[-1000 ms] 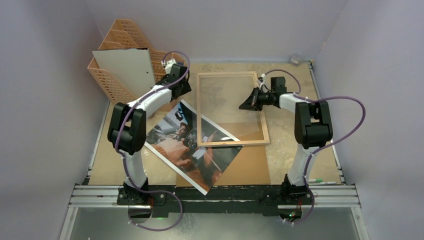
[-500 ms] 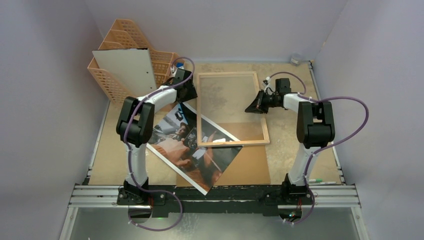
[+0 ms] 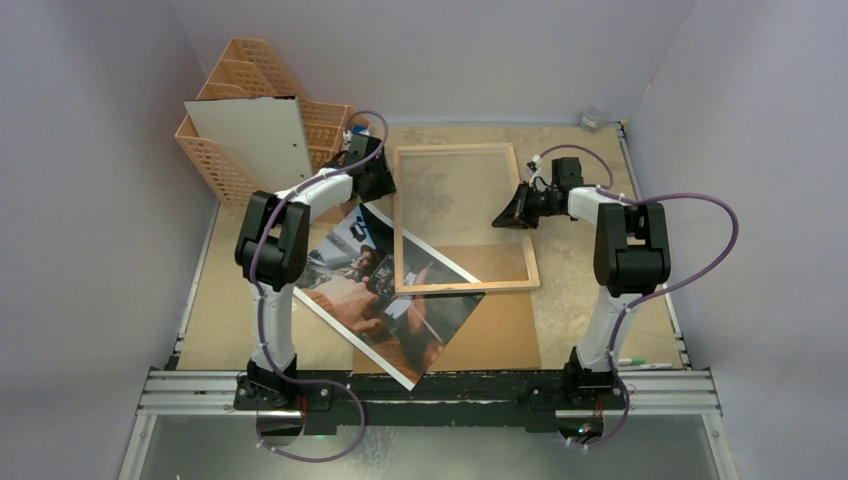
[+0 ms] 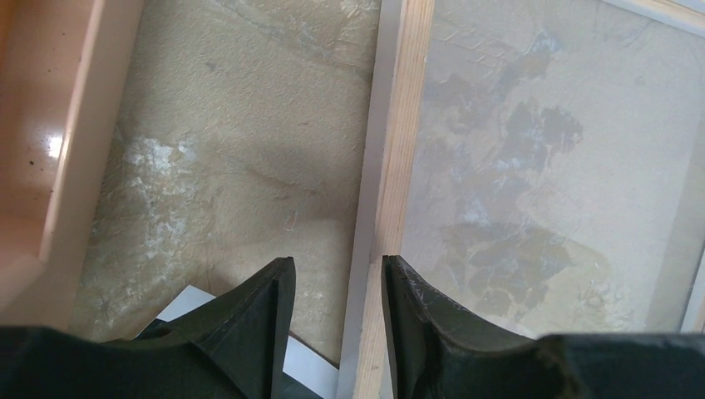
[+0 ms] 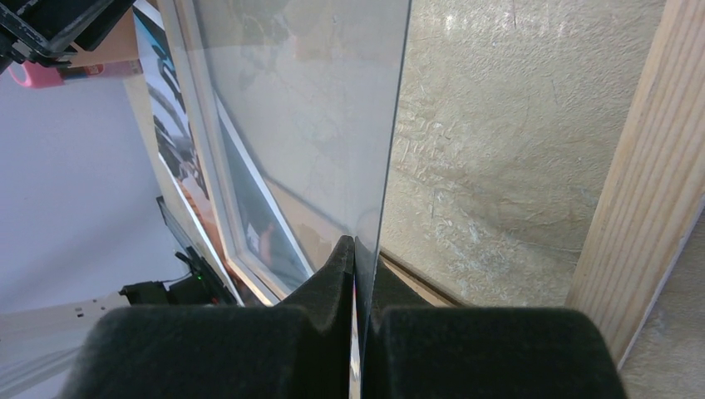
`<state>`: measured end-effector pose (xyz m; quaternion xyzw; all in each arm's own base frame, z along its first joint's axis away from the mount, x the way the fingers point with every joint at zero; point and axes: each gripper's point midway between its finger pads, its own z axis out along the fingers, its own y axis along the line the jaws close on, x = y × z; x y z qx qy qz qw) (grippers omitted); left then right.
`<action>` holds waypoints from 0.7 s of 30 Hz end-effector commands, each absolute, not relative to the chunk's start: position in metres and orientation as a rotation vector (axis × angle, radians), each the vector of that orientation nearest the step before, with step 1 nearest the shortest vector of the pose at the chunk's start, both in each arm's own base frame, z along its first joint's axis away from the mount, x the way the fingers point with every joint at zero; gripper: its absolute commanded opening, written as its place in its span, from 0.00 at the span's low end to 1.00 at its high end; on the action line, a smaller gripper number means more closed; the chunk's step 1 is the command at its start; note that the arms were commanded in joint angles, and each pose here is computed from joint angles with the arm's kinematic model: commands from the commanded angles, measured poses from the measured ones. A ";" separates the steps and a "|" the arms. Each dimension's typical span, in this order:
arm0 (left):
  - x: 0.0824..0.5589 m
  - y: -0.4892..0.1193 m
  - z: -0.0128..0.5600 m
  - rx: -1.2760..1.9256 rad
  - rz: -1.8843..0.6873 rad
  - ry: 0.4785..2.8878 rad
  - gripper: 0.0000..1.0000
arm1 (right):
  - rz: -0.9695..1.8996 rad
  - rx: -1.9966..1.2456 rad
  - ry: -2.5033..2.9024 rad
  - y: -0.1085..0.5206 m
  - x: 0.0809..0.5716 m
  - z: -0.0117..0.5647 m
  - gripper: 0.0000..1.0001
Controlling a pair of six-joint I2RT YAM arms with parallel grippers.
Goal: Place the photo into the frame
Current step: Place the photo frame item in the photo frame.
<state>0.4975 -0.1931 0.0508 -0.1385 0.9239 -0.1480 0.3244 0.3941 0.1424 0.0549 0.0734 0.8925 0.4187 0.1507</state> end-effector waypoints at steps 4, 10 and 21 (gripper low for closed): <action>0.513 -0.198 0.068 -0.336 -0.449 2.364 0.44 | 1.195 0.148 2.564 0.140 0.391 0.055 0.00; 0.513 -0.209 0.072 -0.289 -0.526 2.362 0.44 | 1.138 0.091 2.541 0.136 0.402 0.059 0.00; 0.509 -0.218 0.060 -0.262 -0.582 2.394 0.43 | 1.189 0.065 2.534 0.142 0.399 0.060 0.00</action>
